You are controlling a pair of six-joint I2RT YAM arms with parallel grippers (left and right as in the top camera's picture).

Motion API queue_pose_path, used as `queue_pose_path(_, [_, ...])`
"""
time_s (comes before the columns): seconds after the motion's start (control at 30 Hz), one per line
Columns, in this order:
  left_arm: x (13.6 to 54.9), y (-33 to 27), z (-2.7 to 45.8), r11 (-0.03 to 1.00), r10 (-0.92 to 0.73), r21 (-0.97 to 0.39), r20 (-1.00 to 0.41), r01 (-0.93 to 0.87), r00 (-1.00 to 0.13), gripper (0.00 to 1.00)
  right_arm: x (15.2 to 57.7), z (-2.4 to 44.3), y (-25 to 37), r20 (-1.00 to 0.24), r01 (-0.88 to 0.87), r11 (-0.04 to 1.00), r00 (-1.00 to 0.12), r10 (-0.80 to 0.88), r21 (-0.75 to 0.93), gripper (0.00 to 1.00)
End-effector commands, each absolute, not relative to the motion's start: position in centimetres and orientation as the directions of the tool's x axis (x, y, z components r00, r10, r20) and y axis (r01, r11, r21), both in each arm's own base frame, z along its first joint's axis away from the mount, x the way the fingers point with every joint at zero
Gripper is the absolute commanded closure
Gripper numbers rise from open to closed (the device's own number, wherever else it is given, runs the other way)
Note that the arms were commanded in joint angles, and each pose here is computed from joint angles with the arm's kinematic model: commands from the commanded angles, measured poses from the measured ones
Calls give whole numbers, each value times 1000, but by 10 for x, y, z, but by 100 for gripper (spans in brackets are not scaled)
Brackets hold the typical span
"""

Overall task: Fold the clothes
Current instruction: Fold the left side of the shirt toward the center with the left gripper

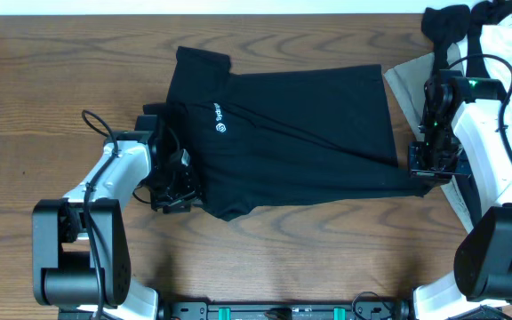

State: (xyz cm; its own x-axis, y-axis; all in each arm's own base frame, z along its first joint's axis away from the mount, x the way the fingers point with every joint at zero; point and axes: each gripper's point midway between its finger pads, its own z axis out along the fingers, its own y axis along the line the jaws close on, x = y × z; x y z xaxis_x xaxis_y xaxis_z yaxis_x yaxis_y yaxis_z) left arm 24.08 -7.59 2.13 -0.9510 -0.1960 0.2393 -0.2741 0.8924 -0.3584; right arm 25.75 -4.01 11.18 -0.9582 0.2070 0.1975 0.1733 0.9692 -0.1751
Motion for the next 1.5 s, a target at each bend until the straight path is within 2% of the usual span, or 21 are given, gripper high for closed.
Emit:
queue_pose_path(0.0, [242, -78, 20, 885, -202, -369, 242, -282, -949, 65, 256, 114, -45, 186, 204, 962, -953, 238, -183, 99])
queue_pose_path(0.17, [247, -78, 20, 885, -202, -375, 224, -275, -954, 67, 256, 114, -45, 186, 204, 962, -953, 238, -183, 99])
queue_pose_path(0.27, [248, -78, 19, 885, -202, -376, 219, -273, -955, 80, 256, 114, -45, 186, 204, 962, -953, 238, -183, 99])
queue_pose_path(0.33, [248, -78, 20, 885, -201, -377, 217, -272, -955, 94, 256, 114, -45, 186, 204, 962, -953, 238, -183, 99])
queue_pose_path(0.47, [245, -78, 34, 886, -198, -382, 200, -262, -960, 94, 256, 114, -45, 185, 204, 962, -953, 238, -183, 98])
queue_pose_path(0.57, [244, -78, 58, 886, -198, -400, 134, -236, -971, 94, 256, 114, -45, 185, 204, 962, -953, 238, -183, 99])
queue_pose_path(0.77, [238, -77, 128, 886, -198, -447, -130, -121, -972, 94, 256, 114, -45, 185, 204, 962, -954, 238, -183, 99])
queue_pose_path(1.0, [217, -67, 188, 906, -207, -422, -402, -20, -892, 94, 258, 116, -32, 181, 207, 973, -958, 223, -105, 99])
queue_pose_path(1.2, [201, -39, 193, 951, -225, -297, -466, -88, -855, 94, 258, 128, -23, 136, 197, 979, -970, 202, -44, 99])
queue_pose_path(1.47, [208, -37, 196, 954, -226, -287, -494, -88, -840, 94, 247, 159, -21, 38, 203, 979, -978, 204, -26, 99])
